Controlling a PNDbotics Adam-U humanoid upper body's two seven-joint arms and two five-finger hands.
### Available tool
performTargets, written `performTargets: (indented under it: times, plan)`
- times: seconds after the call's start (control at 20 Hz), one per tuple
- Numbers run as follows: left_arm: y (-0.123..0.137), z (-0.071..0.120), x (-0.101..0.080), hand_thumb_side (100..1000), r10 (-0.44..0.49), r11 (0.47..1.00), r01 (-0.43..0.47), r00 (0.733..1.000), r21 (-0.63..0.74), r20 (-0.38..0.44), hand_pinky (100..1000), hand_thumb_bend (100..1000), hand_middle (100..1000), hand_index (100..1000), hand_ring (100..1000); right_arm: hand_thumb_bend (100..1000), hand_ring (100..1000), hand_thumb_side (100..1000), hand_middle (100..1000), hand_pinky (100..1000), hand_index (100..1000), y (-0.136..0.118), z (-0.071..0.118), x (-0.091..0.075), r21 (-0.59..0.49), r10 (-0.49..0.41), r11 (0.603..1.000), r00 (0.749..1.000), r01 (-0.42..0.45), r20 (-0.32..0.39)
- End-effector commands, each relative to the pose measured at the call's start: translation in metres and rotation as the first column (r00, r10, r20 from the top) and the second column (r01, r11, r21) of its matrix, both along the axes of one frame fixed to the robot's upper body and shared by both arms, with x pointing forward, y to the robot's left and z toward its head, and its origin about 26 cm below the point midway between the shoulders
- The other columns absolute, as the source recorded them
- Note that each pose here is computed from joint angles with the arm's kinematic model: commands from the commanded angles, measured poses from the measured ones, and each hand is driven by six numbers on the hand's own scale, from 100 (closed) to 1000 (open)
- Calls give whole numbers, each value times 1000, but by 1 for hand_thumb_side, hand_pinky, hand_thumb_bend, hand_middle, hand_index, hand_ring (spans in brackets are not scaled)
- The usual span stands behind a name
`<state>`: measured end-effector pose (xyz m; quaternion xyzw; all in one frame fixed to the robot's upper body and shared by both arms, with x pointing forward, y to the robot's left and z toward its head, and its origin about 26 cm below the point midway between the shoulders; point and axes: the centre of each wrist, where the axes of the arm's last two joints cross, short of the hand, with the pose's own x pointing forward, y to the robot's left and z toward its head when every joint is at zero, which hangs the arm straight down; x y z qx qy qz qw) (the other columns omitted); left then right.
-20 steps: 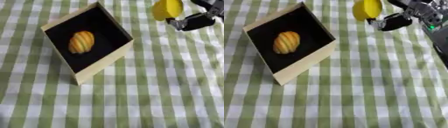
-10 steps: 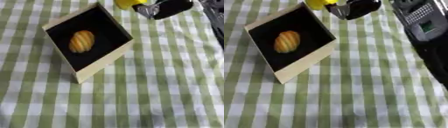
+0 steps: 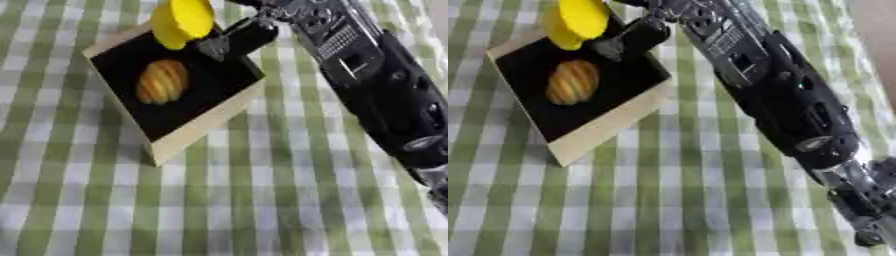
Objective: Pick up objects on the table and place them in the box.
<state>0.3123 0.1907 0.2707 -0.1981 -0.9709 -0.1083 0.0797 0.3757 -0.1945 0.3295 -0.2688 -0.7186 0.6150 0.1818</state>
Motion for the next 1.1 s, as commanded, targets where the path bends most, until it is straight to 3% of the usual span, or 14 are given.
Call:
performTargets:
  times: [0.05,0.3,0.5,0.6,0.75,0.9,1.1]
  plan:
    - [0,6,-3,664,-11,1000,11,1000,8,24,772,100,785,853,758,100,719,100,469,841,676,2,-2,5,-35,-11,999,1000,12,26]
    - [0,5,-3,665,-7,1000,7,1000,13,12,773,100,787,853,758,100,765,109,541,843,727,7,-17,12,-116,-19,993,999,22,27]
    - [0,4,-3,666,-2,1000,2,1000,14,2,773,100,788,853,758,100,851,100,695,867,883,8,-18,11,-156,1,988,999,6,45]
    - [-1,4,-3,666,-3,1000,3,1000,13,-3,774,100,789,853,758,100,899,266,765,891,928,7,-16,10,-164,16,986,998,-7,54]
    - [-1,3,-3,666,-1,1000,2,1000,12,-8,774,100,789,854,758,100,914,403,770,904,941,5,-14,9,-161,30,987,997,-18,72]
    - [0,3,-3,666,1,1000,-1,1000,11,-11,774,100,789,854,758,100,915,471,767,908,945,2,-11,8,-136,41,990,995,-28,91]
    - [0,2,-3,666,3,1000,-3,1000,9,-14,774,100,789,854,759,100,911,456,758,908,947,-2,-1,0,-86,52,995,989,-40,137]
